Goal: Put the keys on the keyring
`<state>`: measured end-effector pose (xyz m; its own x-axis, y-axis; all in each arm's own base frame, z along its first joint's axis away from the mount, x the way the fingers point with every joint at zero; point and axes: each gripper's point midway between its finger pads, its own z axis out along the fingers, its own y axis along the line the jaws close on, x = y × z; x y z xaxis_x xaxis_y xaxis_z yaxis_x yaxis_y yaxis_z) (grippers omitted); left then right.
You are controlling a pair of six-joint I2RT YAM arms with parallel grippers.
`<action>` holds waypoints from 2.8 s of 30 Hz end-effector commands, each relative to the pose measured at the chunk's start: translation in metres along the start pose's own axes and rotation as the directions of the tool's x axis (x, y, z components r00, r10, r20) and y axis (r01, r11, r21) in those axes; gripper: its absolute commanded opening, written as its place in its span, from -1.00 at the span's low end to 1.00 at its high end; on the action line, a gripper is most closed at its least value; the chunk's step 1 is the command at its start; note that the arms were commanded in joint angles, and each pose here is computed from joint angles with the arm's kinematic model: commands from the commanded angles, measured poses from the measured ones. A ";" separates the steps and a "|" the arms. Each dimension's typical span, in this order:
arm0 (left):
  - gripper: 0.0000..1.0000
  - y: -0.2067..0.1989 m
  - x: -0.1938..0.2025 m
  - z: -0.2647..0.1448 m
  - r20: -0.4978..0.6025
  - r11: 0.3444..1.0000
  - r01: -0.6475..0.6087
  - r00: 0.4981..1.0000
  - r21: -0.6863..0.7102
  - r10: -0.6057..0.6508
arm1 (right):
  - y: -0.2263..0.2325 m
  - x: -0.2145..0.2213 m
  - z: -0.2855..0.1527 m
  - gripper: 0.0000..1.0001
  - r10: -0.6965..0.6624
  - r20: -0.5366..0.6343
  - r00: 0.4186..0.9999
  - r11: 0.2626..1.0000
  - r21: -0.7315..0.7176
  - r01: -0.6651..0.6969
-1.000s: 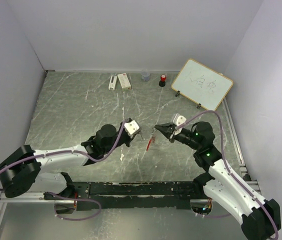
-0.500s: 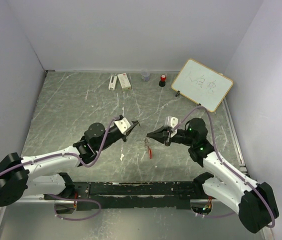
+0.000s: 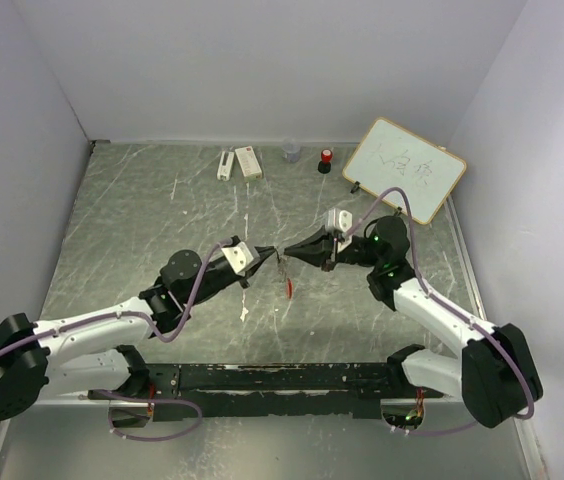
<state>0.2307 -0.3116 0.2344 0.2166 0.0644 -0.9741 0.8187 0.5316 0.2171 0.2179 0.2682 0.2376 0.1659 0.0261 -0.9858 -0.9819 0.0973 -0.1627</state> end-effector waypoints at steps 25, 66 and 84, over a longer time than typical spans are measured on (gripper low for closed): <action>-0.87 0.047 0.005 -0.025 -0.005 0.973 0.060 0.998 -0.223 -0.062 | -0.048 0.070 -0.006 -0.91 0.406 -0.126 0.905 0.893 0.267 -0.363; -0.87 0.025 0.036 -0.012 -0.064 0.976 0.166 0.982 -0.143 -0.176 | -0.030 0.188 -0.154 -0.07 0.836 0.212 0.506 -0.065 0.954 -0.292; -0.87 0.019 0.047 -0.010 -0.085 0.976 0.179 0.978 -0.128 -0.191 | -0.015 0.209 -0.167 -0.06 0.849 0.235 0.474 -0.127 0.960 -0.249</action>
<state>0.2518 -0.2872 0.1872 0.0008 0.0628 -0.9980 0.7589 0.6499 0.0415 0.2515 0.1064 0.0317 -0.7366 0.3191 -0.5963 0.1613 0.9392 0.3032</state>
